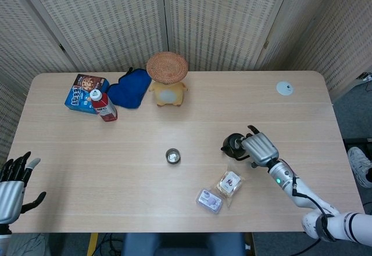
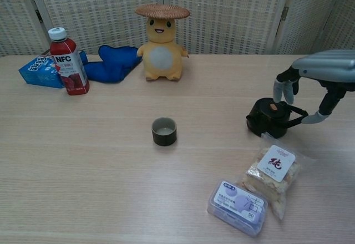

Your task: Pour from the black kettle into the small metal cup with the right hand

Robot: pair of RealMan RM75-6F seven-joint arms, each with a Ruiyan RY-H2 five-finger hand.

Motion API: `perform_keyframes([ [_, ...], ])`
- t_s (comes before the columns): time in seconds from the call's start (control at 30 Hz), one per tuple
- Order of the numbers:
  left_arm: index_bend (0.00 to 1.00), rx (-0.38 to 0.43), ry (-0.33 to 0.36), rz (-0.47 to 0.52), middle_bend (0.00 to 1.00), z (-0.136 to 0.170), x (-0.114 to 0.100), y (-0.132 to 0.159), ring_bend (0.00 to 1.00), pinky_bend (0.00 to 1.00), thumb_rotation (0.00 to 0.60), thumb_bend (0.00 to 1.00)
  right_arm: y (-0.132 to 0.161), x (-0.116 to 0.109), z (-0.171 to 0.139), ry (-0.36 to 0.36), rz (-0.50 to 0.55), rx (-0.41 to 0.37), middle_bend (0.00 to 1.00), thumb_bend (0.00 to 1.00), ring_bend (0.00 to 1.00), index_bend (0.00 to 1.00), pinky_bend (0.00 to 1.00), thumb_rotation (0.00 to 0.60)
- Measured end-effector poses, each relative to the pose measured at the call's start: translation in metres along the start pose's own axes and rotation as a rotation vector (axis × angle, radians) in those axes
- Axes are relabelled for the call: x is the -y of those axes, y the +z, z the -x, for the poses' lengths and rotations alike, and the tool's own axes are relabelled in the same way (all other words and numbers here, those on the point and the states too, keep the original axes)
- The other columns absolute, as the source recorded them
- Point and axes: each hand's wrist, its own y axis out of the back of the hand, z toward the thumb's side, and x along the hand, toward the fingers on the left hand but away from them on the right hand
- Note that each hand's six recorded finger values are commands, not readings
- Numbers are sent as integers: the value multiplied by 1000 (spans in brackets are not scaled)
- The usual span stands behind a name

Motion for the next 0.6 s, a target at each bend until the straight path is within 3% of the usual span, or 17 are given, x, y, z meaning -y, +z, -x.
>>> perform_keyframes([
  [0.13,129,0,2,3,0,1,-1,0,60,0,600,239,-2,7,-3,-1,2,-5,472,127,357,392,96,600],
  [0.3,129,-3,-2,7,0,3,-1,-1,60,0,600,239,-2,12,-4,-5,-3,-13,484,9,357,416,94,600],
  [0.47,129,0,-2,12,0,4,-1,0,59,0,600,239,-2,14,-4,-23,7,-20,493,0,357,446,37,600],
  [0.53,129,-1,-2,13,0,4,-1,0,59,0,600,239,-1,14,-4,-32,16,-22,495,0,358,453,8,583],
  [0.6,129,-1,-2,16,0,5,-1,0,59,0,600,239,1,13,-4,-45,12,-25,502,0,358,475,0,531],
])
